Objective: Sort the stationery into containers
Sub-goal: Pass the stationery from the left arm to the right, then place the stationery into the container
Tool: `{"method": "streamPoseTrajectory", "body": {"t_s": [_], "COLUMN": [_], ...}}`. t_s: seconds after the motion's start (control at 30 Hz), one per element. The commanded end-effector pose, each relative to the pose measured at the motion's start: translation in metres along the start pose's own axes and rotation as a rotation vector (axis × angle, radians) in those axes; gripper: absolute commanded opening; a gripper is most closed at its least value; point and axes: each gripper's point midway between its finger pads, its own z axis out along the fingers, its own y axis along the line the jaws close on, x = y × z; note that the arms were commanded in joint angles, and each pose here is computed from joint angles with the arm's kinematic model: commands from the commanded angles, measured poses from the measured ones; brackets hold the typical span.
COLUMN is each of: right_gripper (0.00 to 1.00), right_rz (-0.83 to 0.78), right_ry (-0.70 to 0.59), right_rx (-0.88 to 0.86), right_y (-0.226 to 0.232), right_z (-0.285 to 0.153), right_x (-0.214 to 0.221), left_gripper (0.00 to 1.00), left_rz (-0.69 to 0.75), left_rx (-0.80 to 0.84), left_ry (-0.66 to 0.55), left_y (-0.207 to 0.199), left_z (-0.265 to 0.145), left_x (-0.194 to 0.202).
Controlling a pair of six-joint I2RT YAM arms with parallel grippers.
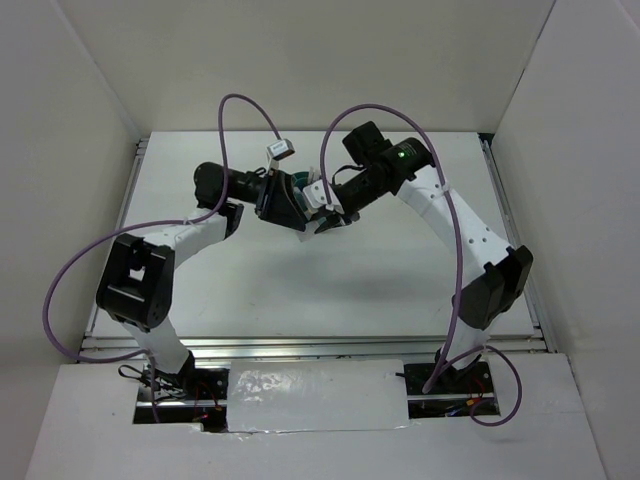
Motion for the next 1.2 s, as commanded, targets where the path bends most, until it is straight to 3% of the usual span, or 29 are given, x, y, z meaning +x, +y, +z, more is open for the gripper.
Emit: {"method": "streamPoseTrajectory", "body": {"t_s": [0.0,0.2,0.33,0.53,0.57,0.67,0.73,0.77,0.8,0.87,1.03,1.17], "right_gripper": [0.17,0.13,0.13,0.13,0.12,0.12,0.12,0.12,0.13,0.13,0.12,0.12], "right_rz": [-0.1,-0.166,-0.171,-0.101,-0.09,-0.047,-0.029,-0.011,-0.001,0.019,0.072,0.097], "right_ry": [-0.032,-0.005,0.028,0.047,0.05,0.062,0.071,0.081,0.085,0.103,0.147,0.17], "right_rx": [0.014,0.046,0.066,0.128,0.14,0.178,0.2,0.221,0.23,0.254,0.304,0.321], "right_y": [0.008,0.016,0.02,0.011,0.009,0.002,0.0,-0.003,-0.004,-0.006,-0.01,-0.012], "right_z": [-0.005,-0.011,-0.014,-0.021,-0.023,-0.025,-0.027,-0.029,-0.03,-0.033,-0.042,-0.047], "right_x": [-0.026,-0.025,-0.018,-0.019,-0.019,-0.02,-0.02,-0.019,-0.018,-0.016,-0.007,-0.005], "left_gripper": [0.62,0.99,0.99,0.99,0.99,0.99,0.99,0.99,0.99,0.99,0.99,0.99], "left_rz": [0.641,0.671,0.661,0.462,0.385,0.385,0.276,0.347,0.216,0.187,0.321,0.492], "left_rx": [-0.035,-0.093,-0.175,-0.297,-0.301,-0.296,-0.248,-0.241,-0.219,-0.208,-0.211,-0.212], "left_ry": [0.133,0.092,0.038,-0.07,-0.087,-0.091,-0.149,-0.16,-0.192,-0.226,-0.227,-0.318], "left_y": [-0.02,-0.018,-0.012,0.002,0.0,-0.005,-0.017,-0.031,-0.025,-0.032,-0.088,-0.145], "left_z": [-0.014,-0.034,-0.064,-0.123,-0.126,-0.127,-0.125,-0.122,-0.121,-0.117,-0.104,-0.107], "left_x": [0.02,0.006,-0.024,-0.079,-0.084,-0.099,-0.109,-0.112,-0.109,-0.102,-0.101,-0.114]}}
